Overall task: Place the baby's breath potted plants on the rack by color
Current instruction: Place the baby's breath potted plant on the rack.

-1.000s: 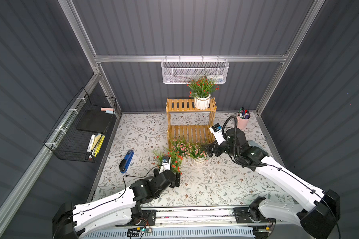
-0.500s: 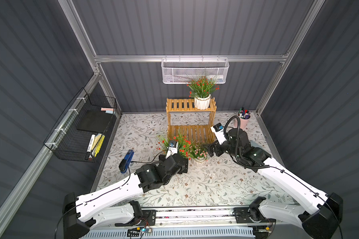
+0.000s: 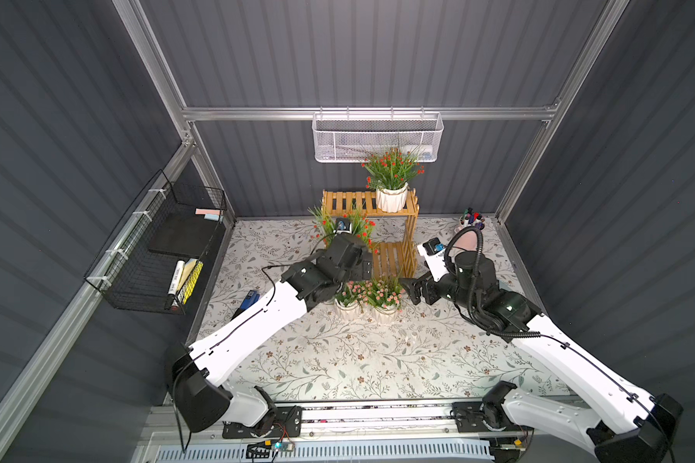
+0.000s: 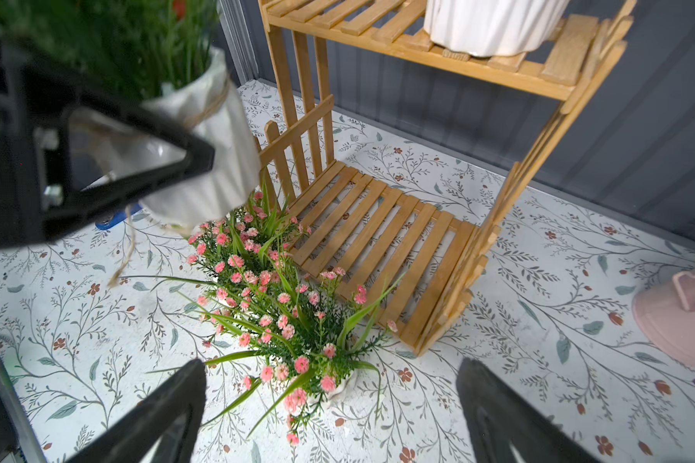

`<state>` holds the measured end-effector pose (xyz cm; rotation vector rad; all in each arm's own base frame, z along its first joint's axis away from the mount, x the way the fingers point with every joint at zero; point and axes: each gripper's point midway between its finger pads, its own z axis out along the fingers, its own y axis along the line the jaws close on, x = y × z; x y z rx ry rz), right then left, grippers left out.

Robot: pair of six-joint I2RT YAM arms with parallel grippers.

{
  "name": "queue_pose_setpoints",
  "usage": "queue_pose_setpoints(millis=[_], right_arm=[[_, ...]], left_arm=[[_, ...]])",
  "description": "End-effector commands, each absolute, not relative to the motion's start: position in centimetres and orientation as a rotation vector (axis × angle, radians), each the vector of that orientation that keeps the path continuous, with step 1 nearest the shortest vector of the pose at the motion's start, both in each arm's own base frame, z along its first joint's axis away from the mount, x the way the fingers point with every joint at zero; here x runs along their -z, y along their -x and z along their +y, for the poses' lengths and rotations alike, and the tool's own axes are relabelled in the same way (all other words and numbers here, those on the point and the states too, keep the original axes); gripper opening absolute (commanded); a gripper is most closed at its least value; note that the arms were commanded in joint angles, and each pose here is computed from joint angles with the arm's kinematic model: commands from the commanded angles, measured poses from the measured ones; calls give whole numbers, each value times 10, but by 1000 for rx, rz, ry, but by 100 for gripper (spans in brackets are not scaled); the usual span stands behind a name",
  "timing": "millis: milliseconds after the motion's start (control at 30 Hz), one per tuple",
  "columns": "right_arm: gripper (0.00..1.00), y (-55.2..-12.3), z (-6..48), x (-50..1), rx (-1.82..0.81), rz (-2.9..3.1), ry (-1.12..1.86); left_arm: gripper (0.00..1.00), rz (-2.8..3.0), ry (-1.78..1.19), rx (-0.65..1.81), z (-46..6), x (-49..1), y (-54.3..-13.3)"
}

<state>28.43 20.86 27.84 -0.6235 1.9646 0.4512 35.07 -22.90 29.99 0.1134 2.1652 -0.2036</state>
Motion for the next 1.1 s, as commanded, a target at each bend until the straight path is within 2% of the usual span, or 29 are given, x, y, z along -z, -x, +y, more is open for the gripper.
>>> queue_pose_setpoints(millis=[0, 567, 867, 1067], right_arm=[[99, -280, 205, -288, -453, 1972, 598], [99, -261, 204, -278, -519, 2024, 618], [99, -255, 204, -268, -536, 2072, 636], [99, -256, 204, -262, -529, 2090, 633]], left_arm=[[69, 2049, -135, 253, -232, -353, -377], [70, 1970, -177, 199, -215, -400, -504], [70, 1940, -191, 219, -218, -398, -543], [70, 1936, -208, 240, -226, -391, -555]])
